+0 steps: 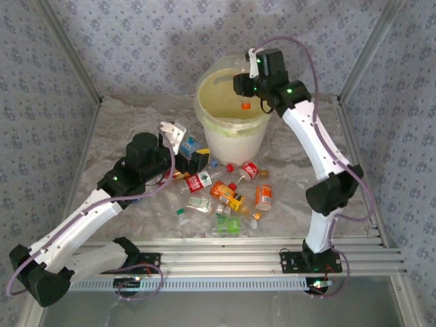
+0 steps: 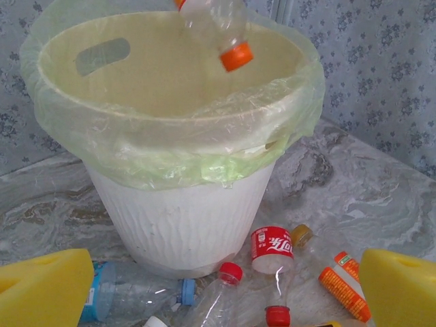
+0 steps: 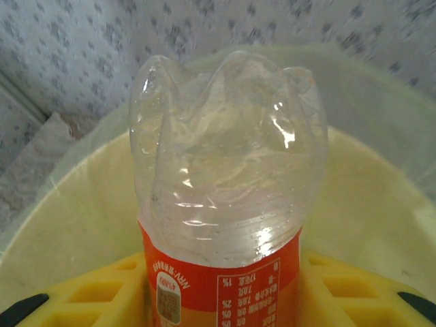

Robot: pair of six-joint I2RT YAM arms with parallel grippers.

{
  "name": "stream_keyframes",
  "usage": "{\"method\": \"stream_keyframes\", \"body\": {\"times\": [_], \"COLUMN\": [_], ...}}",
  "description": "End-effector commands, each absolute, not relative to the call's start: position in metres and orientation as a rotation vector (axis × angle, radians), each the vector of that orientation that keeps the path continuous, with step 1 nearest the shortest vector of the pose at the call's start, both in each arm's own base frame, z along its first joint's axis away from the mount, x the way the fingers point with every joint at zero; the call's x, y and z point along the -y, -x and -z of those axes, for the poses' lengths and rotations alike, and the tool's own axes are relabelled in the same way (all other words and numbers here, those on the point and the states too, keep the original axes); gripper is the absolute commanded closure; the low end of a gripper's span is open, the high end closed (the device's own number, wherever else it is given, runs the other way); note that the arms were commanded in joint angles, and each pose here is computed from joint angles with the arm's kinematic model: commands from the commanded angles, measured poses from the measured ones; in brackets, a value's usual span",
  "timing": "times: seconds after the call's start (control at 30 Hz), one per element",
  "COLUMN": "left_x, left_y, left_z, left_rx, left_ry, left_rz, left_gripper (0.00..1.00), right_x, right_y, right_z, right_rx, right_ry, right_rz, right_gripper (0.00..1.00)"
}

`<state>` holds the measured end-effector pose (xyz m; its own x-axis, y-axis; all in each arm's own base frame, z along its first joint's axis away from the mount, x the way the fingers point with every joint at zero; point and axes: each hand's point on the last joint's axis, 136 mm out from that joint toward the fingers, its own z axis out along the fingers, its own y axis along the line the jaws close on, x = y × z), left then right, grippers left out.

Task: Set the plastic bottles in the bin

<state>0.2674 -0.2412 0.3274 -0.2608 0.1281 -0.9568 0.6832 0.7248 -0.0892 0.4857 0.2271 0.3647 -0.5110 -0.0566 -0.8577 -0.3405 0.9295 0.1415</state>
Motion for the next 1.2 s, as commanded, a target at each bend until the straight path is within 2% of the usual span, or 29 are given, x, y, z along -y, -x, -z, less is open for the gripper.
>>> {"method": "stream_keyframes", "body": {"times": [0.0,0.37,0.7,1.17], "left_x": [0.247,0.258,0.261,0.263], "left_y": [-0.267,-0.269,-0.27,-0.269], "left_z": [-0.336,-0.324,-0.319,-0.319], "left_rx": [-1.783,-1.836,-1.857,-1.856], "left_ry": [-0.685,-0.721,-0.733,-0.742], "left_rz": [0.62,0.647,0.648,0.649], "left_gripper": [0.0,0.0,0.0,0.0], "right_x": [-0.236,-0.24,-0.239,-0.238], "right_y": [-0.477,-0.478,-0.483,-0.483], "right_z": [-0.353,-0.29,-0.248,-0.276], "right_rx": [-2.154,-2.359,-2.483,-2.42], "right_ry": [0.347,0.332,0.309,0.292], "right_rz": [-0.419,-0.488,-0.484,-0.493], "right_gripper": [0.52,0.51,0.45,0.23]}}
